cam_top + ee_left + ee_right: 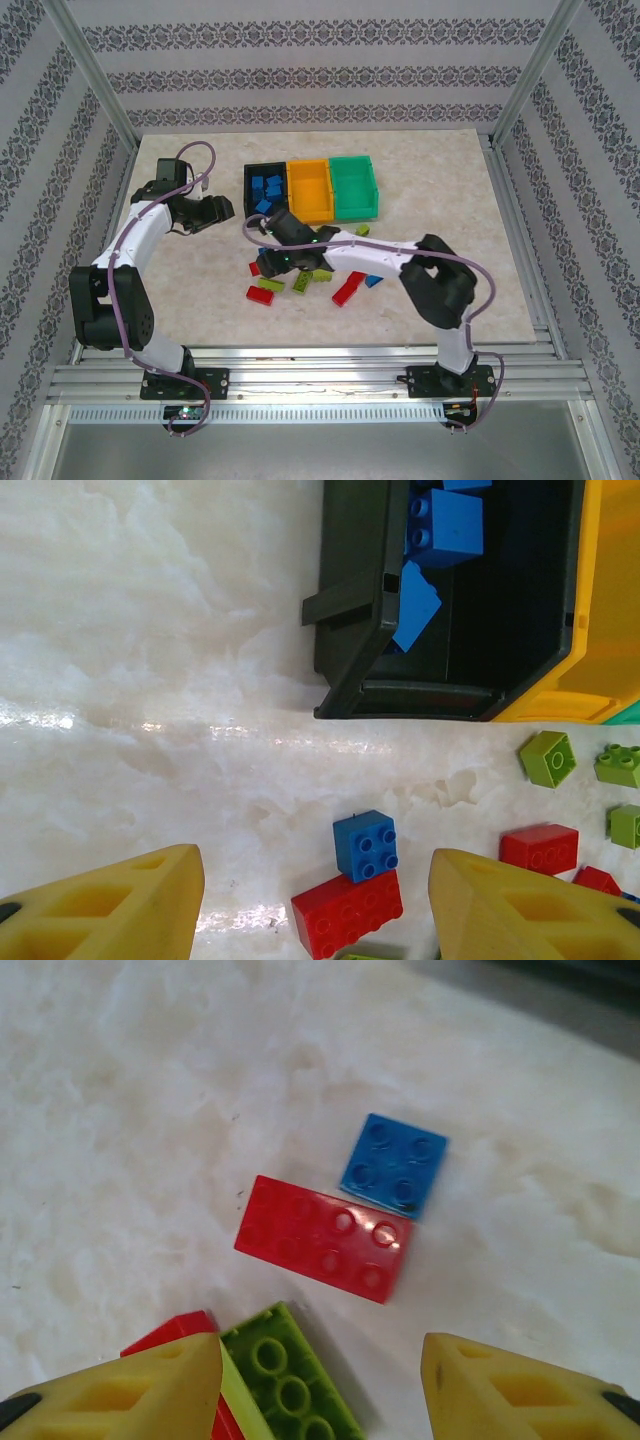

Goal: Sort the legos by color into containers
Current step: Pick up the lego from the center of the table, then place the lego in the container.

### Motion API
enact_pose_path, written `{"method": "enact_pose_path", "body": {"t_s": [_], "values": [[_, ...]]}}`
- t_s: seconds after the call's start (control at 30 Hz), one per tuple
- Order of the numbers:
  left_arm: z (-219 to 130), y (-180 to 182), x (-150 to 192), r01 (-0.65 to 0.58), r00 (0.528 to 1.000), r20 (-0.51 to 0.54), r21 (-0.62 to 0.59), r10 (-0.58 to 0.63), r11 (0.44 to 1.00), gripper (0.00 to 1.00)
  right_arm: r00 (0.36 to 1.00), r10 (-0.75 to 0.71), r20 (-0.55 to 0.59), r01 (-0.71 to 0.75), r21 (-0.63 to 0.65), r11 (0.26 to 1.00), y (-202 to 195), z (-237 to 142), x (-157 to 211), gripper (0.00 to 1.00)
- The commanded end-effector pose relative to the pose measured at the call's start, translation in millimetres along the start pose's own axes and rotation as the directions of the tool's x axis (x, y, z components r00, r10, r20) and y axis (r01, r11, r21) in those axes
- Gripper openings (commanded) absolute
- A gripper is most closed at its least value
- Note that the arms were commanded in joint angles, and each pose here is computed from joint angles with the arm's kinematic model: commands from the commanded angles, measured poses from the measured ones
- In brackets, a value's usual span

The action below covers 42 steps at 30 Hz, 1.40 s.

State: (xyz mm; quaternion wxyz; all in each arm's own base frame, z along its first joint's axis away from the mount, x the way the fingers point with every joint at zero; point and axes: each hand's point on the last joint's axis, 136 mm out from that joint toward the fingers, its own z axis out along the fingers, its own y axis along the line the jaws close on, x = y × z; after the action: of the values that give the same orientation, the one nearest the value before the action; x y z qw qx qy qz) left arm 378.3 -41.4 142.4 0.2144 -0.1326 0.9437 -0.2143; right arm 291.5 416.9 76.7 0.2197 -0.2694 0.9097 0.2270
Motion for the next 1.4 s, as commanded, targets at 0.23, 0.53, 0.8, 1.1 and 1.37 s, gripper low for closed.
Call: {"method": "enact_pose_path", "body": {"t_s": [0.23,0.53,0.8,1.1,1.37], "values": [[-9,-5,-13,-0.015,0.999,0.052,0.017,0.014,1.000,0.62,0.994,-0.033,-0.100,0.045,0.120,0.992,-20,41,-13,0.56],[-10,-5,-12,-0.015,0.999,0.050,0.013,0.014,1.000,0.62,0.987,-0.055,-0.152,0.083,0.186,0.979,-33,69,-12,0.52],[-9,-4,-13,-0.013,0.999,0.050,0.012,0.013,1.000,0.62,0.991,-0.059,-0.121,0.080,0.177,0.981,-39,57,-28,0.33],[-7,-3,-12,-0.012,0.999,0.042,0.008,0.012,1.000,0.62,0.997,-0.056,0.044,0.050,0.131,0.990,-36,9,-92,0.33],[-4,-2,-11,-0.010,0.999,0.033,0.006,0.010,1.000,0.62,0.978,-0.013,0.207,-0.015,0.133,0.991,-68,-14,-168,0.35]]}}
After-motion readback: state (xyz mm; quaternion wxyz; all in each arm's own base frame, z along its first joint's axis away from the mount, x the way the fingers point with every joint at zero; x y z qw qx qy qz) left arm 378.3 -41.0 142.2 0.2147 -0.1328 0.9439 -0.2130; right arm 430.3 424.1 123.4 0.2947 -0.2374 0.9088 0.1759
